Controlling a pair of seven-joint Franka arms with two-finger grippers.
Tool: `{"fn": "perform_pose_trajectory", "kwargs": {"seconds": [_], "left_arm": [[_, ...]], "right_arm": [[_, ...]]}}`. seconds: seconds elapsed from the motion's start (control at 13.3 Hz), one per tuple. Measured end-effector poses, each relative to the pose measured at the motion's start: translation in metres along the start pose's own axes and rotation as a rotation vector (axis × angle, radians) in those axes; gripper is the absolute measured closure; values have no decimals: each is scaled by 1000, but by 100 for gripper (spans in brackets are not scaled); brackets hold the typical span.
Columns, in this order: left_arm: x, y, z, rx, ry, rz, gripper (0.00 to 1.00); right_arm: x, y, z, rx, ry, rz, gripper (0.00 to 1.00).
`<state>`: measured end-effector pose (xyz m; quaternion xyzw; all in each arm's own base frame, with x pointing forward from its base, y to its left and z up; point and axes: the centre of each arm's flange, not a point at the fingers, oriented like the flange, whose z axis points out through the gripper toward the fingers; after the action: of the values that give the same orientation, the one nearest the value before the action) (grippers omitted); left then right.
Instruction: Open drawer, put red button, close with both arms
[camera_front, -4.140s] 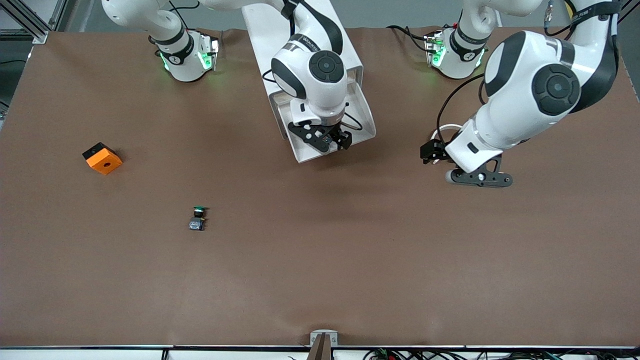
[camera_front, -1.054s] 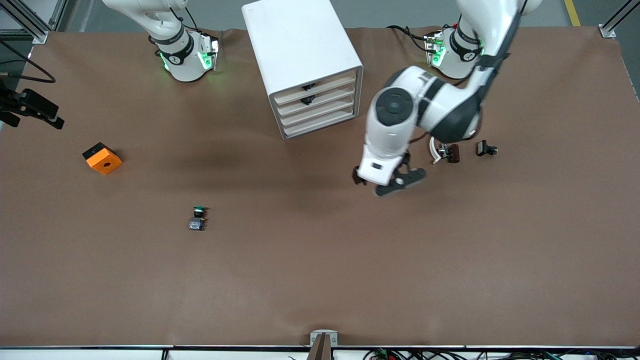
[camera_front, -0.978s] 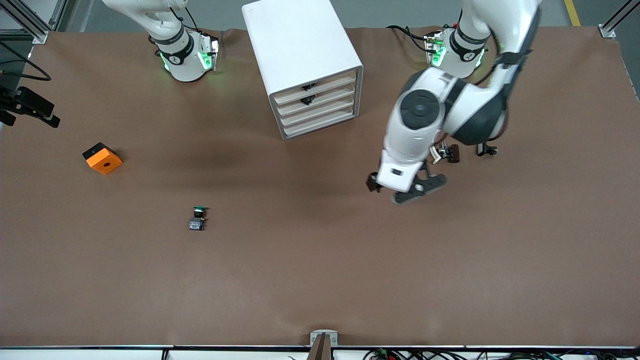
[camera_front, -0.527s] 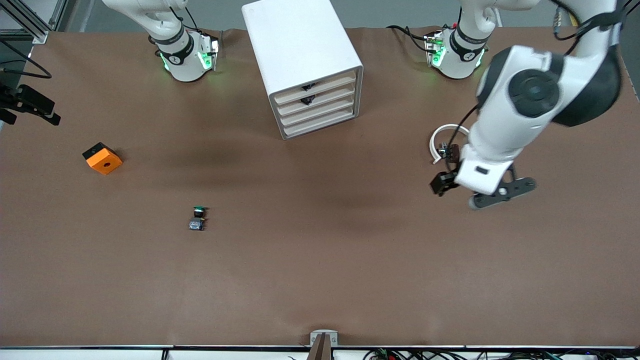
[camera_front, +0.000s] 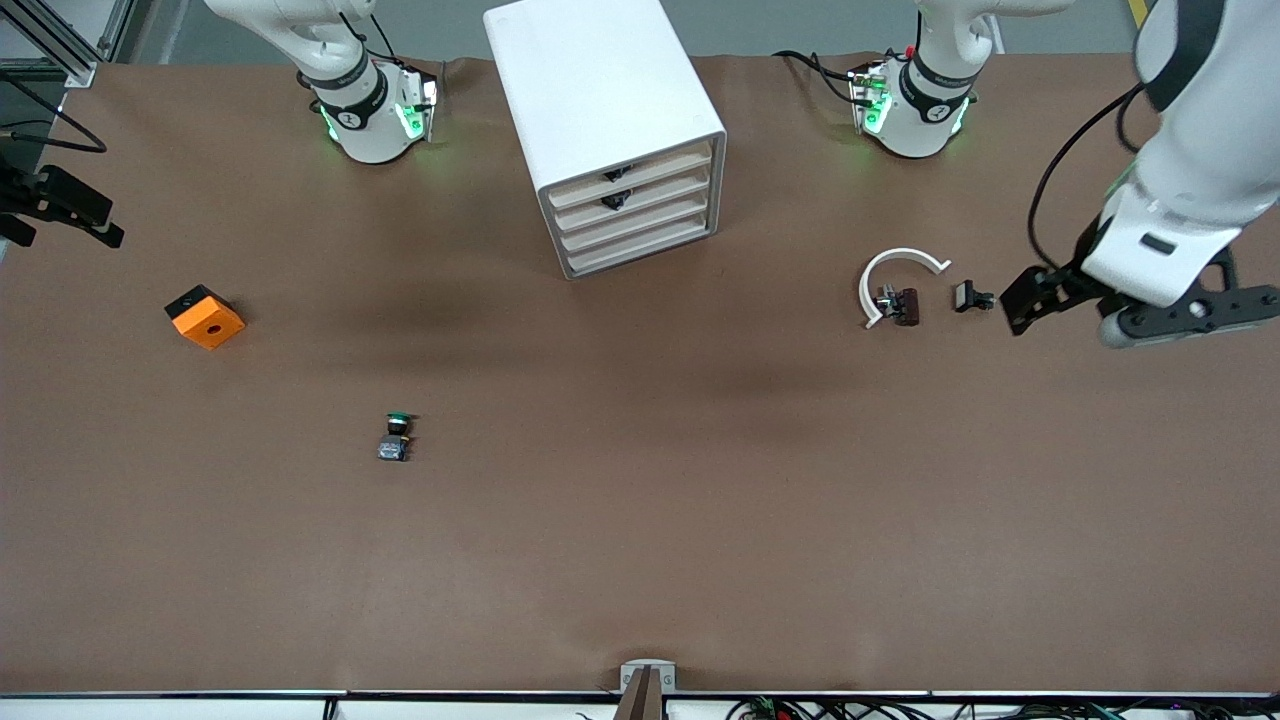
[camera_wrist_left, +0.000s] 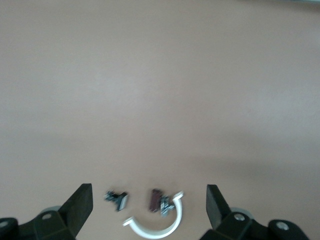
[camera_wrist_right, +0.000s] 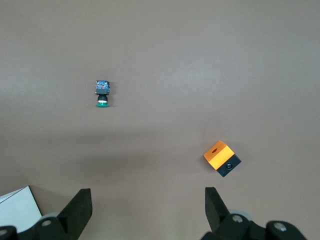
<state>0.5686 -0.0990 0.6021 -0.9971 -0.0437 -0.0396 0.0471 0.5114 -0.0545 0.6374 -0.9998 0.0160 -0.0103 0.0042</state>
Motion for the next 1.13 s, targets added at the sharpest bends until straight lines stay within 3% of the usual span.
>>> {"fn": "perform_pose_trajectory", "kwargs": {"seconds": [0.3, 0.53, 1.13], "left_arm": [[-33, -19, -27, 4, -70, 67, 0], [-48, -41, -37, -48, -73, 117, 0], [-67, -58, -48, -50, -57, 105, 0]], "right_arm": [[0, -2, 1, 0, -3, -3, 0], [-1, -2, 1, 0, -8, -3, 0], [-1, 1, -6, 0, 7, 3, 0]]}}
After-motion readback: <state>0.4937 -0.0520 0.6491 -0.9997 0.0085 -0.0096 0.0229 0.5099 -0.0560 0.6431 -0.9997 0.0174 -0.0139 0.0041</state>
